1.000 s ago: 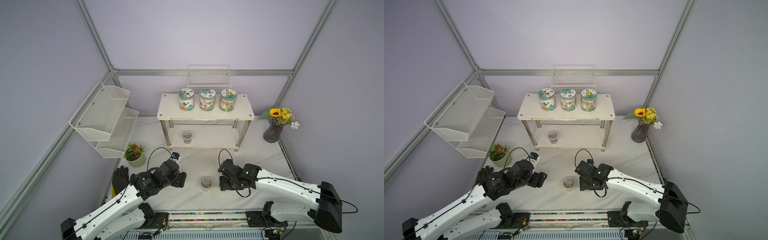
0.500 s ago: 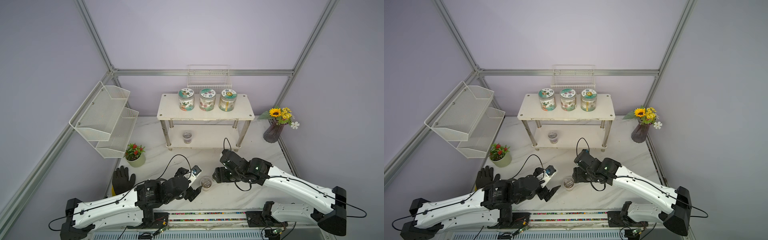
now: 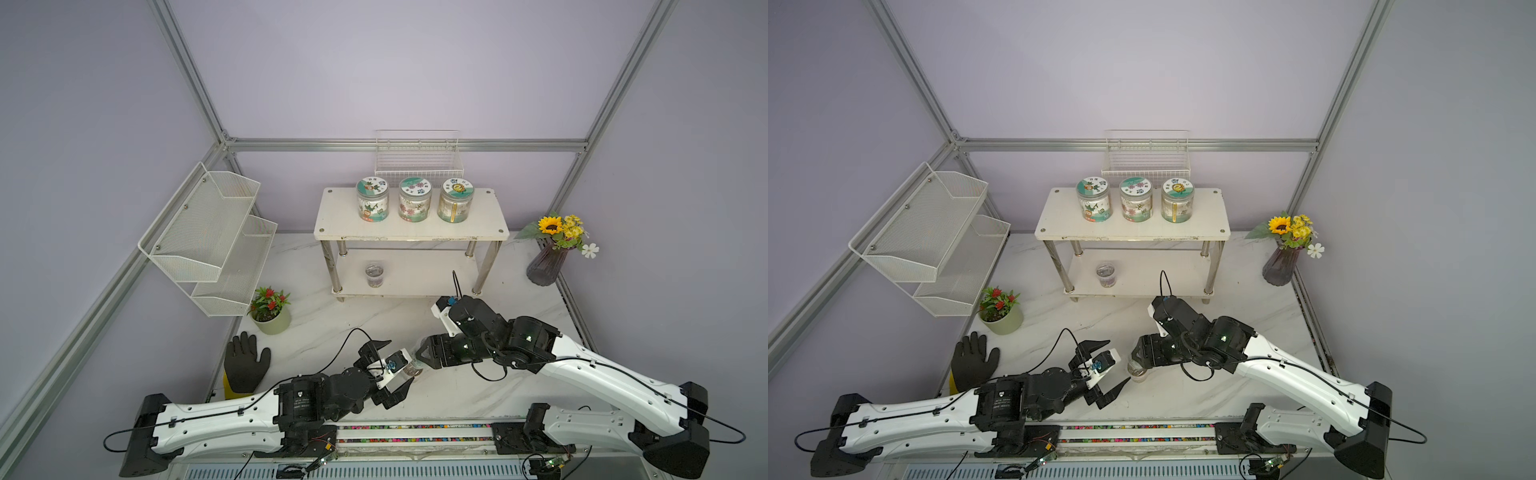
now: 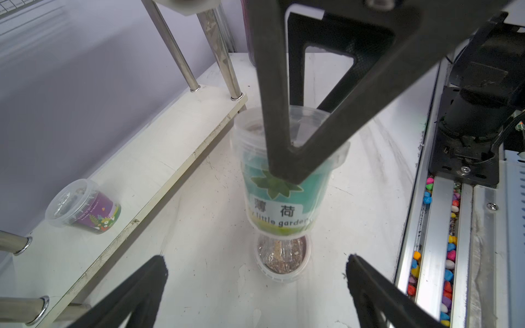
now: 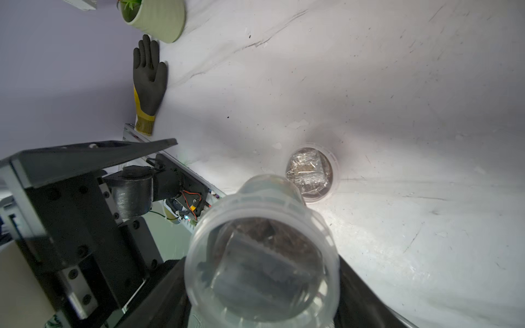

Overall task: Place the seed container on the shelf
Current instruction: Pick up the seed jar at the center of the board.

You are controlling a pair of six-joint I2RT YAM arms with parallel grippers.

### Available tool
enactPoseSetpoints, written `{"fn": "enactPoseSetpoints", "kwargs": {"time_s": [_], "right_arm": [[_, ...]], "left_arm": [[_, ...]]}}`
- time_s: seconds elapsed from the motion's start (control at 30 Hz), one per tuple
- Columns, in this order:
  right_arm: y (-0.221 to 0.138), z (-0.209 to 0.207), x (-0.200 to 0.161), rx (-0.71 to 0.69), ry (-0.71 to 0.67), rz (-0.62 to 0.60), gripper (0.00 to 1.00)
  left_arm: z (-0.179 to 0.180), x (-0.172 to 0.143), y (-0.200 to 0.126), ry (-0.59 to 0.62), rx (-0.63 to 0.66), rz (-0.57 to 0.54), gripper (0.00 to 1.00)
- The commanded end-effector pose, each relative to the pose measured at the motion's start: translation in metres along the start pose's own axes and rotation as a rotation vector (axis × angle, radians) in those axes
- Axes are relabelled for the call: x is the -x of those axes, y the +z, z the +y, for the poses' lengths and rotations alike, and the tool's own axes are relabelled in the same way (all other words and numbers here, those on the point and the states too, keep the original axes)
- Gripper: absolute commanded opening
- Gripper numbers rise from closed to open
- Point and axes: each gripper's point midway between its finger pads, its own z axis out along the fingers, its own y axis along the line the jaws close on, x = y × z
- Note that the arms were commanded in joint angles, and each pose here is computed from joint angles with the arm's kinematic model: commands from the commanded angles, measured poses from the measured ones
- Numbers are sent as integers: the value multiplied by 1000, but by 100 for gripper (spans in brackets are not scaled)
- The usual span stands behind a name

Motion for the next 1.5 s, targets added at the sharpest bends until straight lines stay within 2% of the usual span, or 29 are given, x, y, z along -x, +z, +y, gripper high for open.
{"fn": "enactPoseSetpoints", "kwargs": {"time_s": [0.0,0.37,0.63,0.93,1.1,1.27,1.47], "right_arm": [[-10,25,8,101,-51,-23,68],[-10,34,7,147,-85,-10,68],[-15,38,5,170,-100,-7,68],[-17,42,0,204,-114,5,68],[-15,40,-2,202,-113,13,68],[-13,39,-4,201,-111,19,69],[-11,37,-5,196,-109,23,69]], "left_arm": [[-1,29,-3,25,-9,-116,100],[-15,21,6,25,-66,-101,99],[-3,20,10,-24,19,-106,99],[-8,20,18,-32,9,-107,94],[-9,19,21,-32,6,-94,88],[-8,23,18,-42,-5,-107,74],[-8,25,17,-46,-12,-111,68]]}}
